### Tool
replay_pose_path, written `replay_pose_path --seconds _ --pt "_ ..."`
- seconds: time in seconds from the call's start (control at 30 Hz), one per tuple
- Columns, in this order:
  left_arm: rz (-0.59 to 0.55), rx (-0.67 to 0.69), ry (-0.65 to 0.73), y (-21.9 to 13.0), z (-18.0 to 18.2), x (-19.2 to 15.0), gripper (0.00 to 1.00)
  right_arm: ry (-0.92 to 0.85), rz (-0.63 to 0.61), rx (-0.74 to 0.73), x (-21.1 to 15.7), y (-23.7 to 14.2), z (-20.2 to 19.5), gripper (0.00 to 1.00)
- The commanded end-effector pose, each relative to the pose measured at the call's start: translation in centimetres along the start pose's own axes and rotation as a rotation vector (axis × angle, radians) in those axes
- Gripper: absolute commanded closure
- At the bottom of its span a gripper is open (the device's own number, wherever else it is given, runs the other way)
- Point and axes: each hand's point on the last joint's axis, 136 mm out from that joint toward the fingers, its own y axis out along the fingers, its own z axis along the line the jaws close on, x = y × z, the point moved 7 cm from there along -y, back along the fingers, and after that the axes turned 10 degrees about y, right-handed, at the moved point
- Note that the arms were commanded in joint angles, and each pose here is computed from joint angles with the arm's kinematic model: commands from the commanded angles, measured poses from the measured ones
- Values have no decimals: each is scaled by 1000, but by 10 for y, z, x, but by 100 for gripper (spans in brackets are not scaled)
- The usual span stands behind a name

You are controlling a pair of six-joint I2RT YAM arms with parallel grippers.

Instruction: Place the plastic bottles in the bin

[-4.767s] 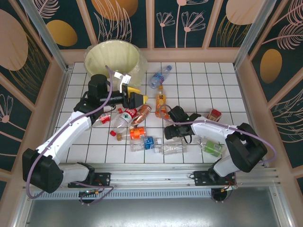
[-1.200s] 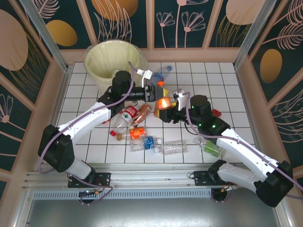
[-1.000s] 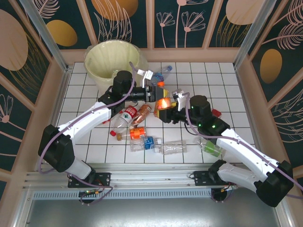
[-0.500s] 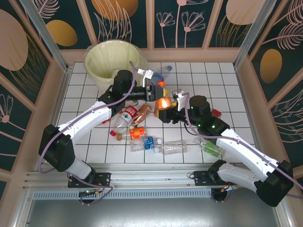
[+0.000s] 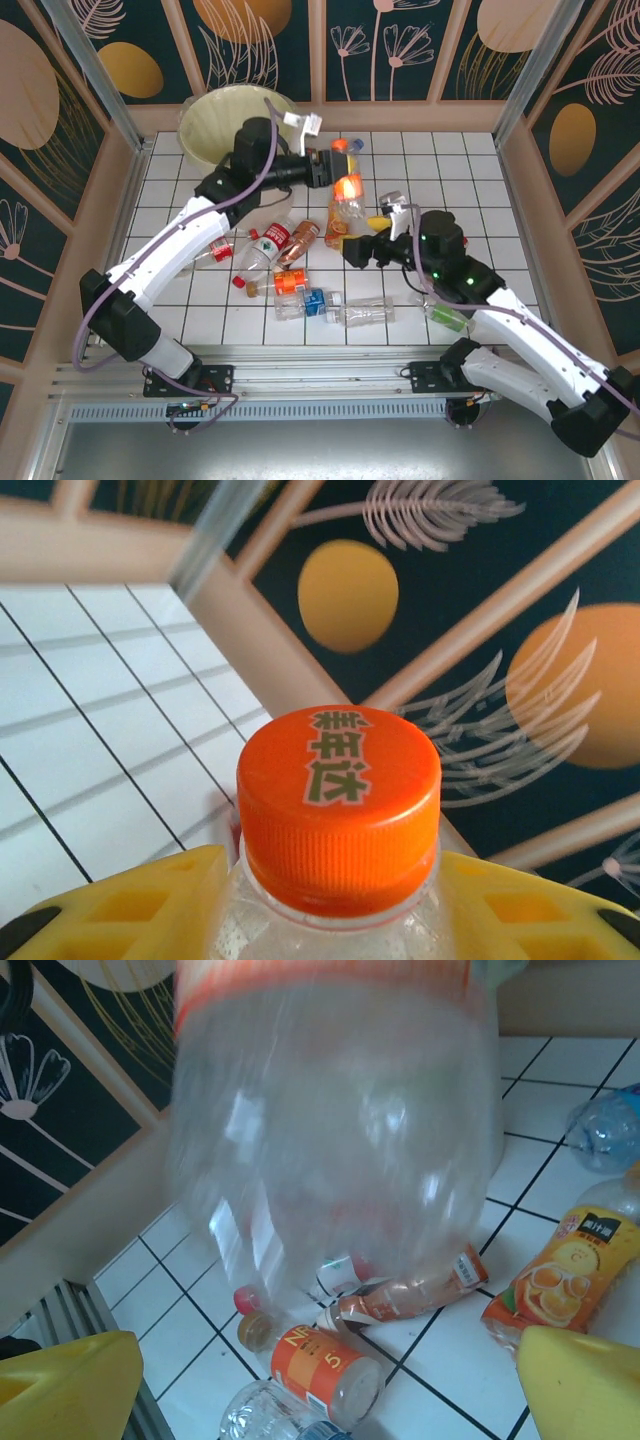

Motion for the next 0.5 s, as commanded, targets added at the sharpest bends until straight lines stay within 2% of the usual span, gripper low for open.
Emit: replay_pose_path --seconds 0.0,0.27,0.47 --pt "-3 215 74 -12 19 25 55 -15 -32 -17 0 -16 1 3" --pt "-79 627 213 -57 48 90 55 -27 -78 0 5 -29 7 3" --pt "-93 942 287 -84 86 105 55 -24 -82 5 6 -27 8 4"
